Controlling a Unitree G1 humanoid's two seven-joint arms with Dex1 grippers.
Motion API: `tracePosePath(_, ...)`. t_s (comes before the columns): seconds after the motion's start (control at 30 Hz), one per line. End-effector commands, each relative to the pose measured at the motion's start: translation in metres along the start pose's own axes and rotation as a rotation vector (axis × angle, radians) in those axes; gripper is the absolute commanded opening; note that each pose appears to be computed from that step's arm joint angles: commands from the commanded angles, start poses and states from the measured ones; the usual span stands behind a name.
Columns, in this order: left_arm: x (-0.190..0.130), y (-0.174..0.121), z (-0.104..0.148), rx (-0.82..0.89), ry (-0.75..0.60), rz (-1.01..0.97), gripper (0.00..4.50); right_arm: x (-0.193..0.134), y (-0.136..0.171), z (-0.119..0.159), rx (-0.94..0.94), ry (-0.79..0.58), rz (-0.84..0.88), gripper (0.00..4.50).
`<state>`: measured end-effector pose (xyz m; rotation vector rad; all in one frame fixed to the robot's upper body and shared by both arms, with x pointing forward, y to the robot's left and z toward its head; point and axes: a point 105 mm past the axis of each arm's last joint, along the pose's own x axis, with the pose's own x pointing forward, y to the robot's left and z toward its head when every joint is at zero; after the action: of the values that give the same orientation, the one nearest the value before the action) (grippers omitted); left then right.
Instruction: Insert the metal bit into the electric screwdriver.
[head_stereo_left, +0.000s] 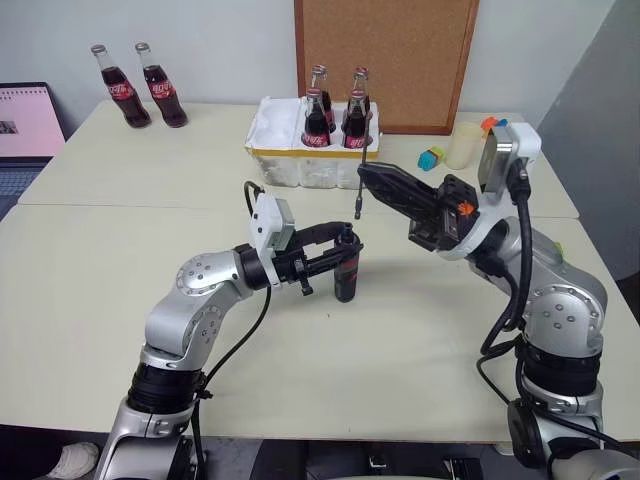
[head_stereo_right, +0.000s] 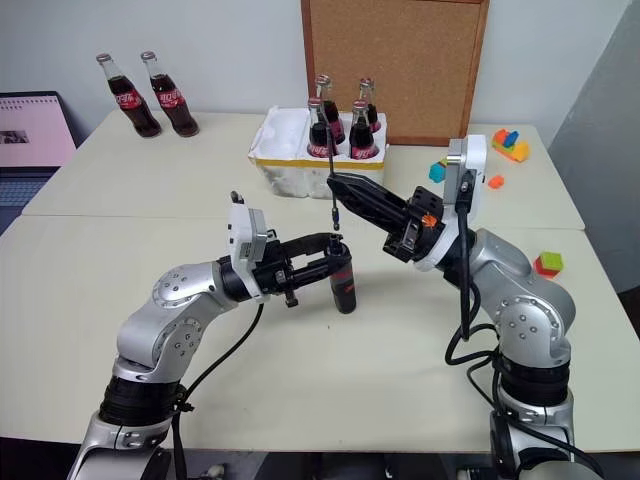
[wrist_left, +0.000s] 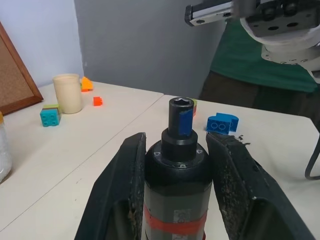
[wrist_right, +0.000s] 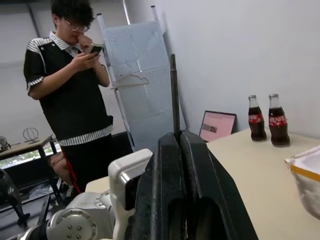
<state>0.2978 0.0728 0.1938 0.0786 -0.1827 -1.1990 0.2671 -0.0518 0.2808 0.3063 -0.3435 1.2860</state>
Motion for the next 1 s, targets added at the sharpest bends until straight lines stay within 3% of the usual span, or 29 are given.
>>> tracePosePath(0.03, 0.002, -0.004, -0.001, 0.010, 0.012, -0.030, 1.53, 0.001, 0.004, 0.004, -0.039, -0.024, 0.049, 0.00)
tracePosePath(1.0, -0.001, -0.003, -0.003, 0.012, 0.025, -0.082, 1.53, 0.001, -0.013, -0.006, -0.170, -0.008, 0.141, 0.00)
